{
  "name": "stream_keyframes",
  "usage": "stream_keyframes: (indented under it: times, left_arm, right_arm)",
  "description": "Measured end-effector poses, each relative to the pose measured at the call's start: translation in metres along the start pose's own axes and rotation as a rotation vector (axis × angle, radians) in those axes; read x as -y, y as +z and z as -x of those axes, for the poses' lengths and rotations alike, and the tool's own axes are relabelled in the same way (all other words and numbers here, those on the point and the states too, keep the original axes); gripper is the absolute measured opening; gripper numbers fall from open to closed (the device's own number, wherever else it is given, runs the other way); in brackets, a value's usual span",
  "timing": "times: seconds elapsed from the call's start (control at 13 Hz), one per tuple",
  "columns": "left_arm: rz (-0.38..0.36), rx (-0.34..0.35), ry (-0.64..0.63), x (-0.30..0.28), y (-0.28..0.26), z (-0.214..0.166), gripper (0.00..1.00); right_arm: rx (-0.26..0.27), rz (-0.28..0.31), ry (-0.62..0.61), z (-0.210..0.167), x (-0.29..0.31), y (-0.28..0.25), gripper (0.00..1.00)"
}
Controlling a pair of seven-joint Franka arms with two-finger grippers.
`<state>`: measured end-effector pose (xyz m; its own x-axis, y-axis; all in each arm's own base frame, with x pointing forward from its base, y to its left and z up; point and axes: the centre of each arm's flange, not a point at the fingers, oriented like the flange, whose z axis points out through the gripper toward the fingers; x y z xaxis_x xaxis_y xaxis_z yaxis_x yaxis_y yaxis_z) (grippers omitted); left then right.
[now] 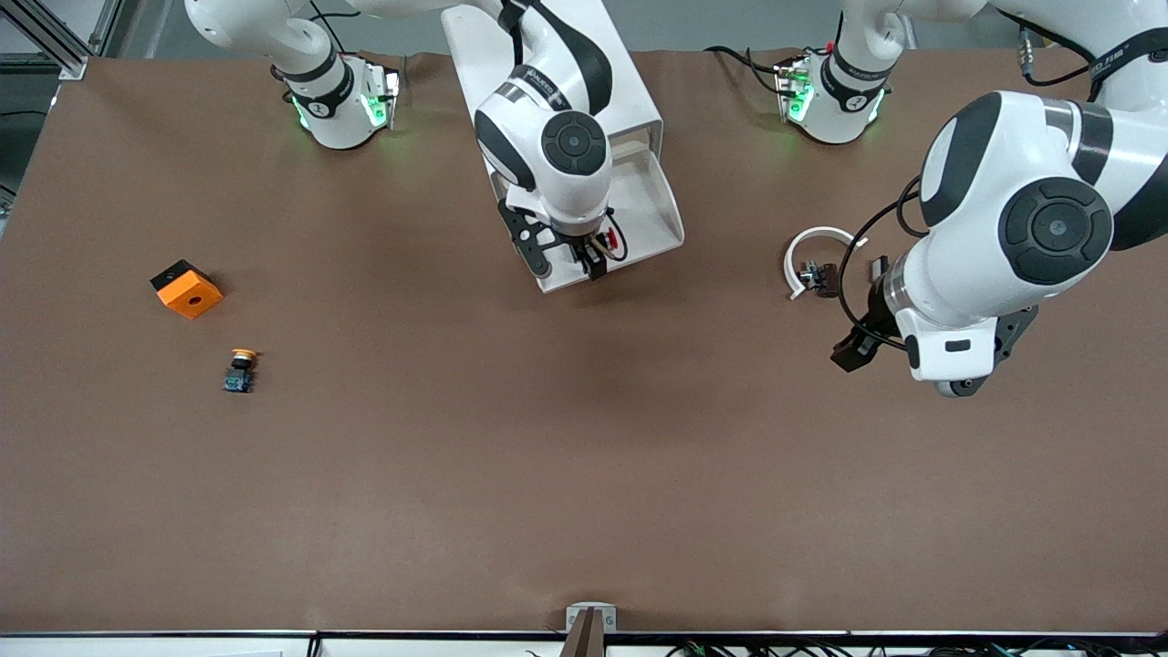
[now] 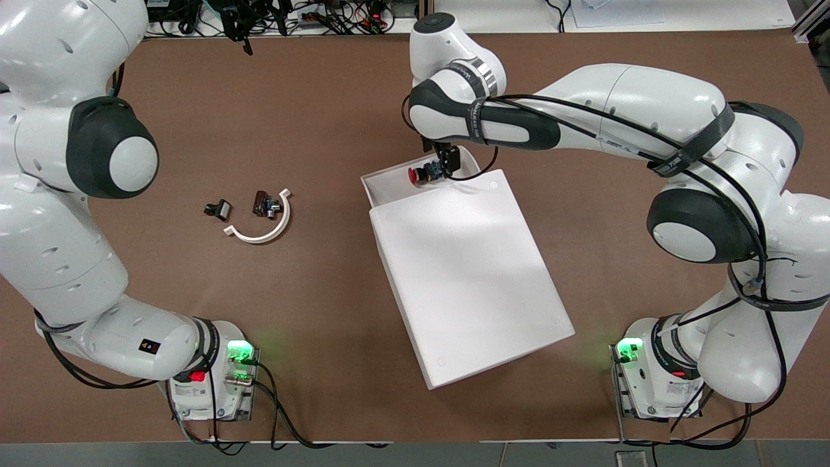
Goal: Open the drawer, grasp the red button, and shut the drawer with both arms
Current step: 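Close the right gripper on the red button and lift it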
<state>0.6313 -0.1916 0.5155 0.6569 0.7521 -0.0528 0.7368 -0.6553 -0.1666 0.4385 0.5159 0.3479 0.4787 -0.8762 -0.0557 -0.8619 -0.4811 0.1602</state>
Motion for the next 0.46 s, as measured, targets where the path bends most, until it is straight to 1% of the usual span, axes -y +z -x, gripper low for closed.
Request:
stream_keyframes:
  times: [0.15,0.31,0.38,0.46]
  left_arm:
    - [0.001,0.000,-0.004,0.0021,-0.0006,-0.0039,1.00]
    - [0.002,0.001,0.020,0.0036,-0.0013,-0.0062,1.00]
    - [0.004,0.000,0.030,0.0042,-0.0020,-0.0066,1.00]
    - [0.004,0.000,0.033,0.0044,-0.0026,-0.0064,1.00]
  right_arm:
    - [-0.003,0.004,-0.002,0.0019,0.0012,0.0071,1.00]
    - [-0.004,0.005,-0.001,0.0019,0.0024,0.0108,1.00]
    - [-0.004,0.005,-0.001,0.0019,0.0025,0.0113,0.93]
    - [-0.004,0.006,-0.001,0.0021,0.0025,0.0115,0.93]
